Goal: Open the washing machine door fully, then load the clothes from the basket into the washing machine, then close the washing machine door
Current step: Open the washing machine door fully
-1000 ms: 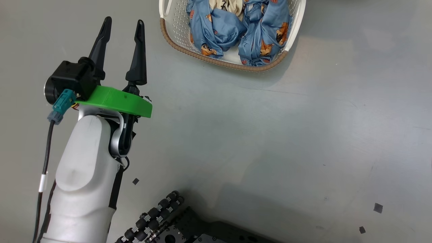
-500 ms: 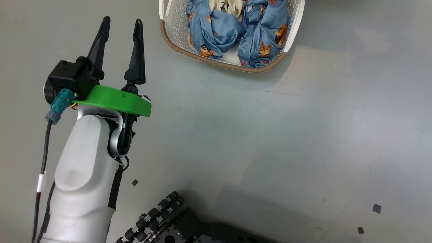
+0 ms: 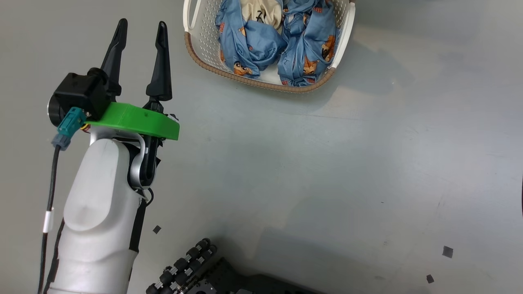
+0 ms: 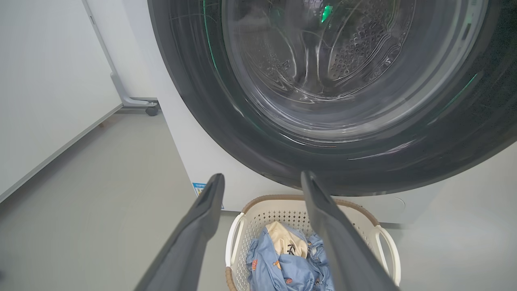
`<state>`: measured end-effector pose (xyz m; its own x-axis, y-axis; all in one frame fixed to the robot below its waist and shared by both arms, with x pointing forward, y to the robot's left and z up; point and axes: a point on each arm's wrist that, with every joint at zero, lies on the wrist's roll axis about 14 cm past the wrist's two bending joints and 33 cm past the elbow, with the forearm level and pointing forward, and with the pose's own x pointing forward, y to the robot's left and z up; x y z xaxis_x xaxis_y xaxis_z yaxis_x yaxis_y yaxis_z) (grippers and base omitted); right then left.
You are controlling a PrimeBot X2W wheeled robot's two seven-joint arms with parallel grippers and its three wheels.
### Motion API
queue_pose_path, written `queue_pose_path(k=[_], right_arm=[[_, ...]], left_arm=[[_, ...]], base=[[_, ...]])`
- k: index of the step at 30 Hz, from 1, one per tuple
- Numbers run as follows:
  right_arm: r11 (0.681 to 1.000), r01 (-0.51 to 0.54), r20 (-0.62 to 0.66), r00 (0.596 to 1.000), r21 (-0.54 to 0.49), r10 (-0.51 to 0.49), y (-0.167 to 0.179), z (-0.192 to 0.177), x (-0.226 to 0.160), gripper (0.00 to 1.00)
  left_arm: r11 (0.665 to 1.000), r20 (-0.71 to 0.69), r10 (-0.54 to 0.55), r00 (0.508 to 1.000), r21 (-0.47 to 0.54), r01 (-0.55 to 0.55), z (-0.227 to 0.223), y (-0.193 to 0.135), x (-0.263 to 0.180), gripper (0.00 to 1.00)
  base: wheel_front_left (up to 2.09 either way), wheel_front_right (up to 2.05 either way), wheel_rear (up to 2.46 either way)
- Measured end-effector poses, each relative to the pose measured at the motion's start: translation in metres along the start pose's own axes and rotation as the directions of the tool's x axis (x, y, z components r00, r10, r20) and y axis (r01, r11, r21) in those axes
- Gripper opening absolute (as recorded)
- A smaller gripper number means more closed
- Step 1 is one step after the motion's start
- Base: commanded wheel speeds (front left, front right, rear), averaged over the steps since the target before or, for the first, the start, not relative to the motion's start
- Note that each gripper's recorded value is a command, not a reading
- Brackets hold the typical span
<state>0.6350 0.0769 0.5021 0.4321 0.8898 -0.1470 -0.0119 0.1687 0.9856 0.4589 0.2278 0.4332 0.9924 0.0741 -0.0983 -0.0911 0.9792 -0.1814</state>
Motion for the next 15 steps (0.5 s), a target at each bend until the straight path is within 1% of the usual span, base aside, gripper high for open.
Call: queue_pose_path(k=[8, 15], right_arm=[[1.000, 0.005, -0.115, 0.993, 0.002, -0.004, 0.001, -0.027, -0.007, 0.00], [1.000, -0.009, -0.254, 0.967, 0.006, 0.010, 0.008, -0.063, -0.010, 0.00]], left_arm=[[1.000, 0.023, -0.020, 1.000, -0.008, 0.020, 0.009, -0.007, 0.000, 1.00], [0.999, 0.041, -0.041, 0.998, -0.011, 0.041, 0.017, -0.015, -0.002, 1.00]], base=[[0.00, 0.00, 0.00], [0.00, 0.00, 0.00]])
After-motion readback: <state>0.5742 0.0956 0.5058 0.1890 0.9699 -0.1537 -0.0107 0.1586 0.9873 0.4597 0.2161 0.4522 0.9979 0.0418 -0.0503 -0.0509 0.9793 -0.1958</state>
